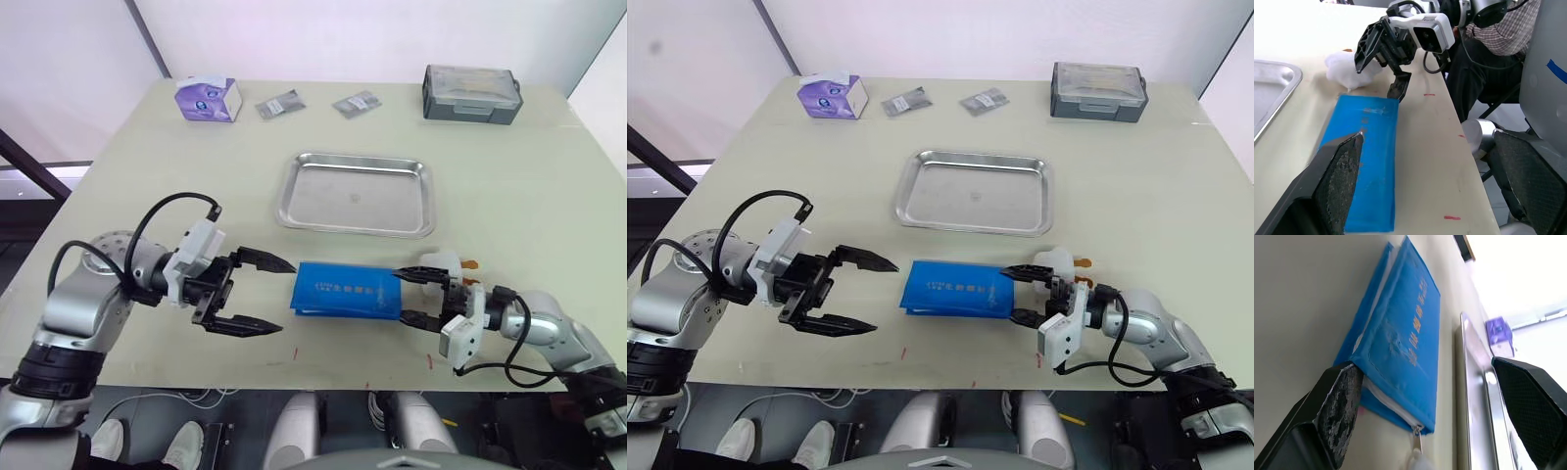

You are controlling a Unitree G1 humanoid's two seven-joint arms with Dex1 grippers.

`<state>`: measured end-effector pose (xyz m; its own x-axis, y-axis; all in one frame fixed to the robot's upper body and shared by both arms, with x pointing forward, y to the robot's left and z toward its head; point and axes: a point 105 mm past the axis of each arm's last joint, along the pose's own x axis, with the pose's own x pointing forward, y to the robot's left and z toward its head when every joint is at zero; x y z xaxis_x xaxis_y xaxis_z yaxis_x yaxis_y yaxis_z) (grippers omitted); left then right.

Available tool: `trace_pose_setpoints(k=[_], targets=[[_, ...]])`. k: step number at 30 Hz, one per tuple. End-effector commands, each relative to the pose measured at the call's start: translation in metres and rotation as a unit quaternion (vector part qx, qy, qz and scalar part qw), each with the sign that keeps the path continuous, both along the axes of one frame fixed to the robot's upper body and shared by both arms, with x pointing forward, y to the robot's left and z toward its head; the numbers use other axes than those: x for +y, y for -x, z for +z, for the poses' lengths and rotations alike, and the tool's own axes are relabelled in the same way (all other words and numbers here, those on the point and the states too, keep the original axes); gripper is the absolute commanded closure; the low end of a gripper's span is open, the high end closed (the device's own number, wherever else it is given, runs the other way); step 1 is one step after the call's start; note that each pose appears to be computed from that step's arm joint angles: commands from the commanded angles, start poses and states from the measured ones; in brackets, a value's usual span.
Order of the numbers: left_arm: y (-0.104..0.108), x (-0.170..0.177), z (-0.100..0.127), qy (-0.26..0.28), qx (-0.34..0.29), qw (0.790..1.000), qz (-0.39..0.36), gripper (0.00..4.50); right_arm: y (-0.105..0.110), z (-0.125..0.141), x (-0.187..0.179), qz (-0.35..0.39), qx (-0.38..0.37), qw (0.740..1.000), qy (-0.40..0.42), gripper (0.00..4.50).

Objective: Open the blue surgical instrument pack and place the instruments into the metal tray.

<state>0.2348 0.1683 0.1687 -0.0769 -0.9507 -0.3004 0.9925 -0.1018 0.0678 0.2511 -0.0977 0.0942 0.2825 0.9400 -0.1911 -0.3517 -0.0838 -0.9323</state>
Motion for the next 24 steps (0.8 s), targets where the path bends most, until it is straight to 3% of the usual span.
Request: trace_pose_setpoints(k=[1,2,9,11,19,24], targets=[[0.004,-0.001,0.008,0.005,-0.017,0.999,-0.027,0.0,0.003,0.001,0.003,0.021,-0.004,1.0,-0.001,0.65],[0.004,-0.001,0.008,0.006,-0.017,1.0,-0.025,0.0,0.004,0.0,0.003,0.023,-0.001,1.0,0.002,0.8],[0.002,0.001,0.007,0.009,-0.016,1.0,-0.014,0.0,0.004,-0.001,0.001,0.028,0.009,1.0,0.007,3.95],[0.002,0.001,0.006,0.009,-0.016,1.0,-0.012,0.0,0.003,0.0,0.001,0.027,0.01,1.0,0.006,4.41],[0.001,0.004,0.005,0.012,-0.019,1.0,-0.003,0.0,0.009,0.009,0.002,0.029,0.07,0.996,-0.044,4.41],[-0.008,0.02,-0.002,0.008,0.0,0.999,0.033,0.0,0.015,0.019,-0.002,0.023,0.218,0.971,-0.098,4.41]])
